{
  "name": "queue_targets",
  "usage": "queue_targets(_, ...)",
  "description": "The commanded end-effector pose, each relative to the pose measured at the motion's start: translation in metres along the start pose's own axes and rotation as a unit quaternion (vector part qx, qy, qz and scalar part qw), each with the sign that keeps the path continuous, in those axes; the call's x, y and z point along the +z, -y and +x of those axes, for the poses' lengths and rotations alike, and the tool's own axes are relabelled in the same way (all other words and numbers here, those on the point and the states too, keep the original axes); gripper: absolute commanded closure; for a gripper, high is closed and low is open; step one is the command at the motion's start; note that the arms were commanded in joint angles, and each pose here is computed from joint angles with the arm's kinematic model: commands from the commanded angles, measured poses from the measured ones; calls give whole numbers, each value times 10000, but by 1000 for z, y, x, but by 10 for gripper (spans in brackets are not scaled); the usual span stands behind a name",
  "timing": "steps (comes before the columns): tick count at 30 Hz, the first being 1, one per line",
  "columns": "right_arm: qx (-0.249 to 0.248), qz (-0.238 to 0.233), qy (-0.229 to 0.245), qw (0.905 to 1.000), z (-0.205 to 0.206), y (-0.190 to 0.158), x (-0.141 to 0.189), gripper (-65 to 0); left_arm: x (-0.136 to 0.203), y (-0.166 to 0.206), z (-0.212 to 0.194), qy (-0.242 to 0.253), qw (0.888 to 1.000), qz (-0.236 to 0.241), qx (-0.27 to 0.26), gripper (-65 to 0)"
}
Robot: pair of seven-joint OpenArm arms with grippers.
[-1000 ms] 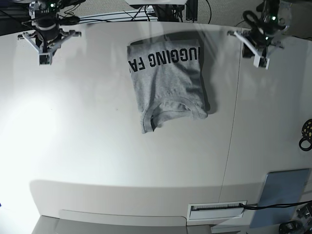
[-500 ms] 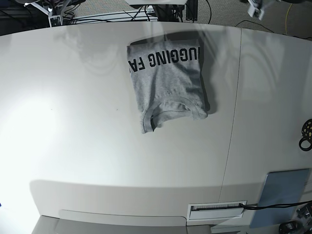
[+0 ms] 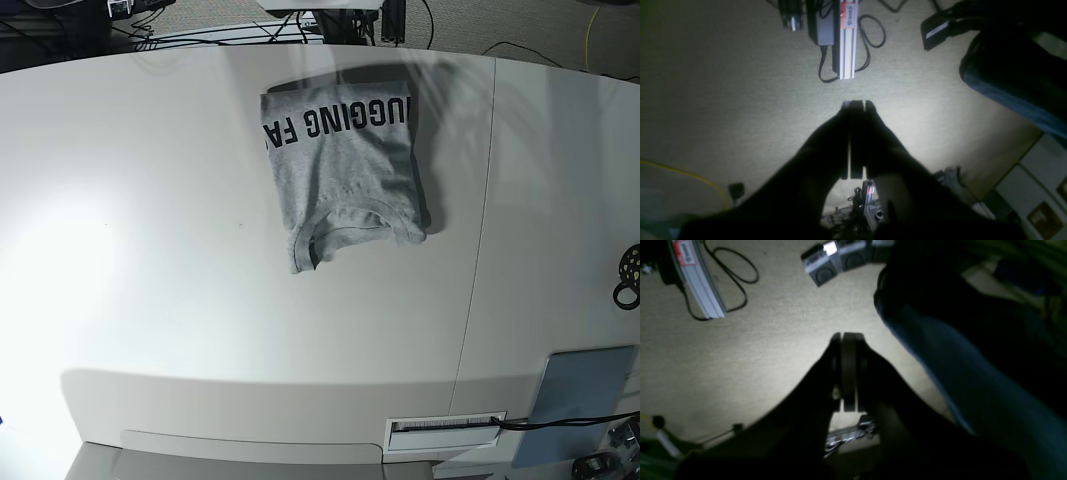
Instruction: Fold the T-shirt properly
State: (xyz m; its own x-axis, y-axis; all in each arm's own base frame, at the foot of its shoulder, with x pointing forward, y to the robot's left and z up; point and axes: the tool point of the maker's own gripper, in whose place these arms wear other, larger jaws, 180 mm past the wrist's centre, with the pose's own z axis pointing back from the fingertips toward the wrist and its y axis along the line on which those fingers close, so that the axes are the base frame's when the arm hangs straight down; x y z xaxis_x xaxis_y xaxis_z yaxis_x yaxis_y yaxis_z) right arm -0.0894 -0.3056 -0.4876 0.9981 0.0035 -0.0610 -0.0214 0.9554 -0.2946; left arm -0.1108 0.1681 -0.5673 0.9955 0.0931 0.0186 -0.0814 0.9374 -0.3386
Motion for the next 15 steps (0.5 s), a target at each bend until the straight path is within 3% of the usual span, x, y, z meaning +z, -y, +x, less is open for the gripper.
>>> queue_targets(1,-33,-66,-175,9998,-10,5,-6,0,0,-6,-3,-54,10000,33,-33,0)
queue_targets(7,-446,86,-505,9977,-22,-6,-57,0,-27,-19,21,-238,9995,157,-112,-15)
queue_targets(11,-690,193,-400,9966,-18,-17,-83,0,-39,-21,48,-144,9998,148,-45,-74)
queue_targets(15,-899,292,-280,9951,-9,-28,-101,0,-48,-20,70,-66,9999,112,31,-81)
